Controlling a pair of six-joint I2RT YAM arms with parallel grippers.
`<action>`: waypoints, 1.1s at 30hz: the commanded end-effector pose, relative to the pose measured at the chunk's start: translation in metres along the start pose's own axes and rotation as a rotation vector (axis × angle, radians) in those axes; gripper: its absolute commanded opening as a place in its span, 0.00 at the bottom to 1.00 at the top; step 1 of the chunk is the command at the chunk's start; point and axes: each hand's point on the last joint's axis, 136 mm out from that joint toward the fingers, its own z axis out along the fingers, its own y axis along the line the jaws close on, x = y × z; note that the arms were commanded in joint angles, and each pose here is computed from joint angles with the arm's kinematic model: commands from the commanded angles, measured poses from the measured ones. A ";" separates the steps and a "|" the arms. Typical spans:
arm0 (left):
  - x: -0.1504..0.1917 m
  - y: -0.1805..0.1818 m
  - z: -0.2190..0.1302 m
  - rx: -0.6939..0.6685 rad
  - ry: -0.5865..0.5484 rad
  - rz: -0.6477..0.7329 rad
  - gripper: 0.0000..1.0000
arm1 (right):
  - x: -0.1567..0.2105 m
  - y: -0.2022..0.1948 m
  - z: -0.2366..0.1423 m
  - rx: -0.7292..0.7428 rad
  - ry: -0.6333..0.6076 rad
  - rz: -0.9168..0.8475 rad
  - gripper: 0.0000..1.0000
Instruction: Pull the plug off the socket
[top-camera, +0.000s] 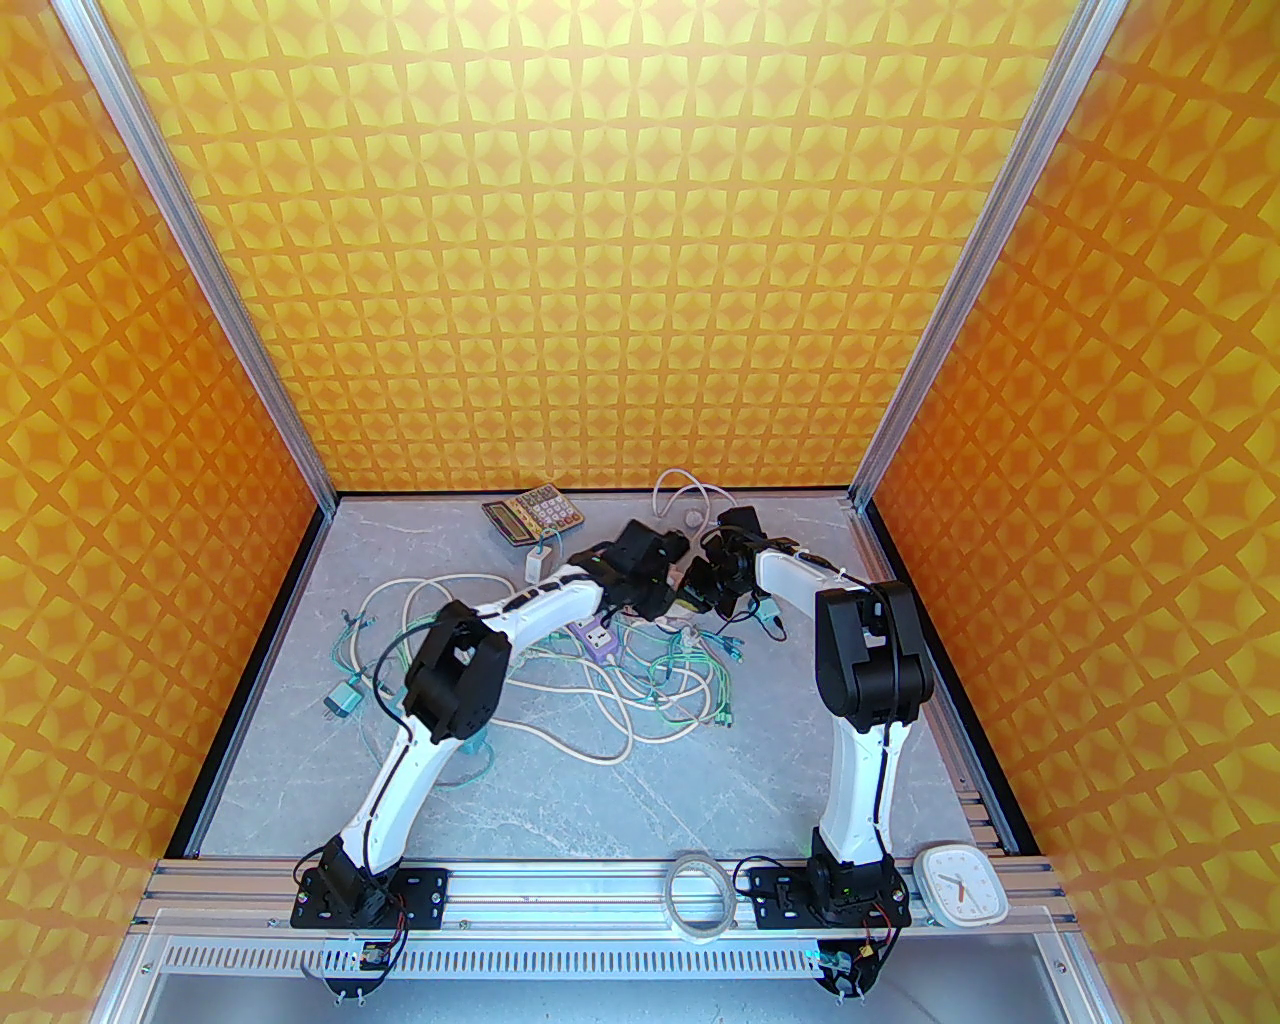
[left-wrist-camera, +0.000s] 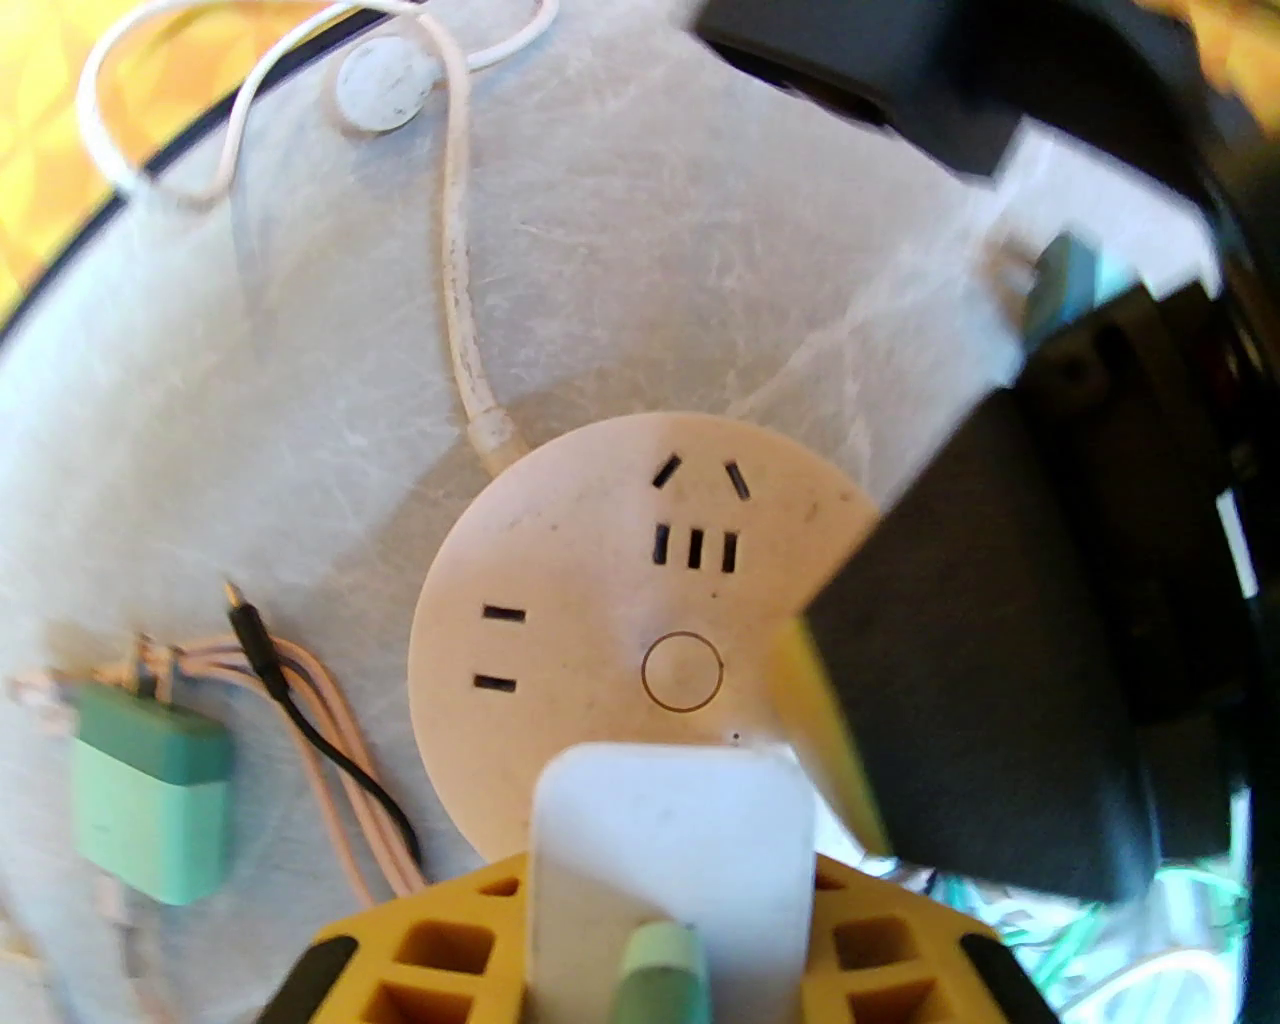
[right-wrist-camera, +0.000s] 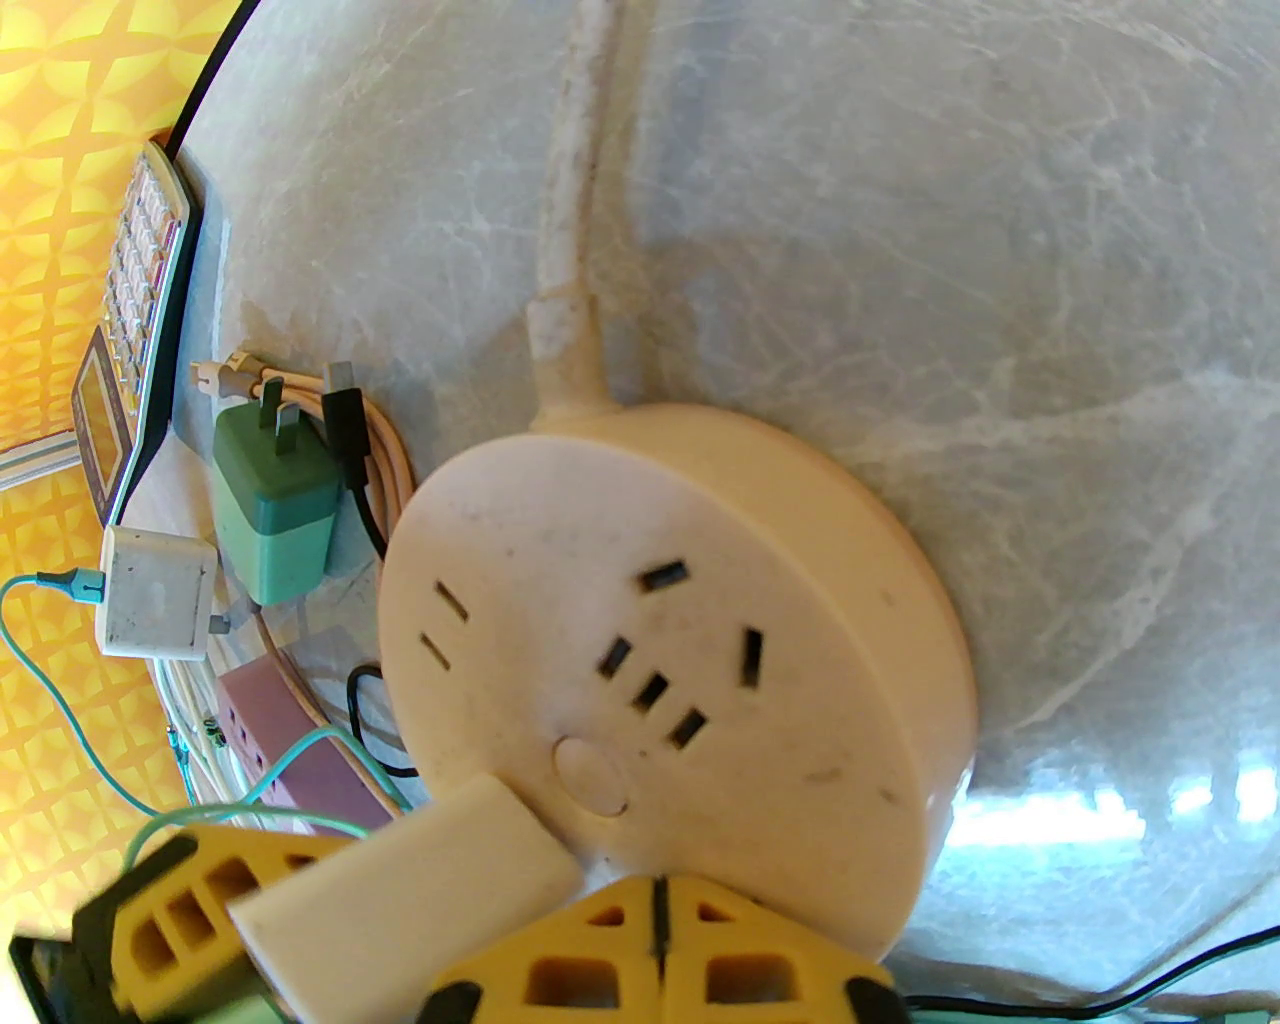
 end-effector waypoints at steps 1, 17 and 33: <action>-0.070 0.008 -0.050 0.039 -0.215 -0.055 0.00 | 0.041 -0.069 0.032 0.224 0.131 0.085 0.00; -0.053 -0.017 -0.031 -0.171 -0.110 0.205 0.00 | 0.040 -0.068 0.033 0.220 0.133 0.087 0.00; -0.083 0.044 -0.079 -0.115 -0.219 -0.090 0.00 | -0.014 0.029 -0.052 -0.005 -0.116 -0.068 0.41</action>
